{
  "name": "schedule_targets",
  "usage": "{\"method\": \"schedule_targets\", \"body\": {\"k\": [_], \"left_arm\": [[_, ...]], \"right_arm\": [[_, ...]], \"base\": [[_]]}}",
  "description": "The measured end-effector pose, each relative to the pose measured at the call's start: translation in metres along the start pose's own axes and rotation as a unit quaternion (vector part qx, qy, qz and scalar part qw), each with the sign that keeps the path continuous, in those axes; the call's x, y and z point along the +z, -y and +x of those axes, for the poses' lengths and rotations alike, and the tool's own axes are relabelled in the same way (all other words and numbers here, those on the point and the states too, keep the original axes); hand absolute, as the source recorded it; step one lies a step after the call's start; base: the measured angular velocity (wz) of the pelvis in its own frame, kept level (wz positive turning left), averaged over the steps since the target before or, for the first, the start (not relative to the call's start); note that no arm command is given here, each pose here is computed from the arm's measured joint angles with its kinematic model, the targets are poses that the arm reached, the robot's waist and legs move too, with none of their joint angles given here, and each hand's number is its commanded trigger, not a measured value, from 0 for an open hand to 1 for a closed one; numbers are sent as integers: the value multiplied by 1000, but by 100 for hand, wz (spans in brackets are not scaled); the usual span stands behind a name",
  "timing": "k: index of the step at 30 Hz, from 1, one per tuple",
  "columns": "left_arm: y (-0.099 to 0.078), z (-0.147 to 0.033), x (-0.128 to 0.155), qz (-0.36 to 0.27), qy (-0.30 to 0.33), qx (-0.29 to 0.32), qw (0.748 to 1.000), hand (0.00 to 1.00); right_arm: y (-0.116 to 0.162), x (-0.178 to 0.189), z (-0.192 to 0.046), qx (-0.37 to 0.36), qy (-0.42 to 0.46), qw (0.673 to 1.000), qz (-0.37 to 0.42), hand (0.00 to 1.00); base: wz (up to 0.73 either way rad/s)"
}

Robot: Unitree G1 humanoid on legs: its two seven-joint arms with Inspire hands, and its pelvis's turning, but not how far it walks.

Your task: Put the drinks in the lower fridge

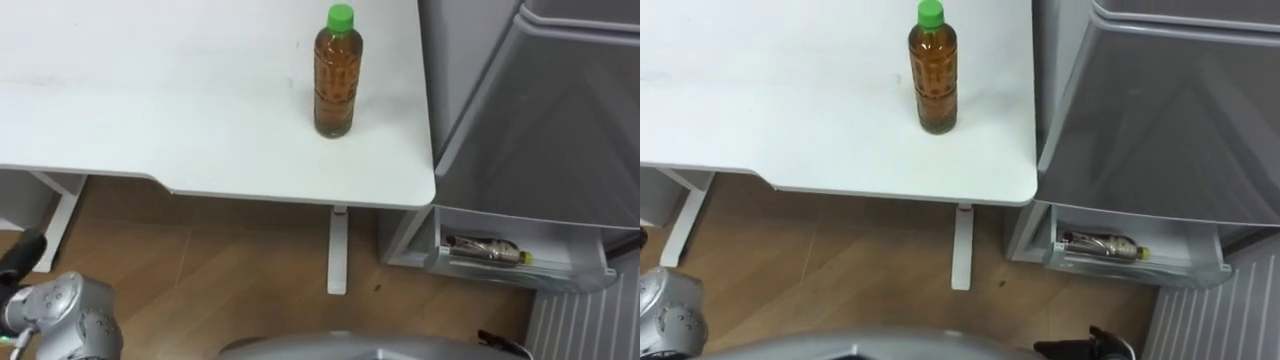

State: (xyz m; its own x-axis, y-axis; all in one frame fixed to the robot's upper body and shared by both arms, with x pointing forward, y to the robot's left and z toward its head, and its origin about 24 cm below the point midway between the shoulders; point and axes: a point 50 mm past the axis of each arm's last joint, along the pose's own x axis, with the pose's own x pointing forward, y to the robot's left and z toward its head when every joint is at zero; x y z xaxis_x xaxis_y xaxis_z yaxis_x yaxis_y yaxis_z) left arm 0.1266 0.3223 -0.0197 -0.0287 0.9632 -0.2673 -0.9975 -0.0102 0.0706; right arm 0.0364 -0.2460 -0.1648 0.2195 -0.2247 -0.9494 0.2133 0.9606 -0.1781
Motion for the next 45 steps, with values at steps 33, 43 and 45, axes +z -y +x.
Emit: {"method": "schedule_targets", "body": {"k": [33, 43, 45], "left_arm": [[78, -112, 115, -103, 267, -481, 829, 0], [87, -135, 121, -100, 276, -563, 773, 0], [88, -137, 121, -96, 275, -573, 766, 0]], "right_arm": [[-4, 5, 2, 48, 18, 999, -2, 0], [-7, 9, 3, 55, 11, 998, -5, 0], [-8, 8, 3, 56, 11, 998, -4, 0]], "base": [[1], [-1], [-2]]}}
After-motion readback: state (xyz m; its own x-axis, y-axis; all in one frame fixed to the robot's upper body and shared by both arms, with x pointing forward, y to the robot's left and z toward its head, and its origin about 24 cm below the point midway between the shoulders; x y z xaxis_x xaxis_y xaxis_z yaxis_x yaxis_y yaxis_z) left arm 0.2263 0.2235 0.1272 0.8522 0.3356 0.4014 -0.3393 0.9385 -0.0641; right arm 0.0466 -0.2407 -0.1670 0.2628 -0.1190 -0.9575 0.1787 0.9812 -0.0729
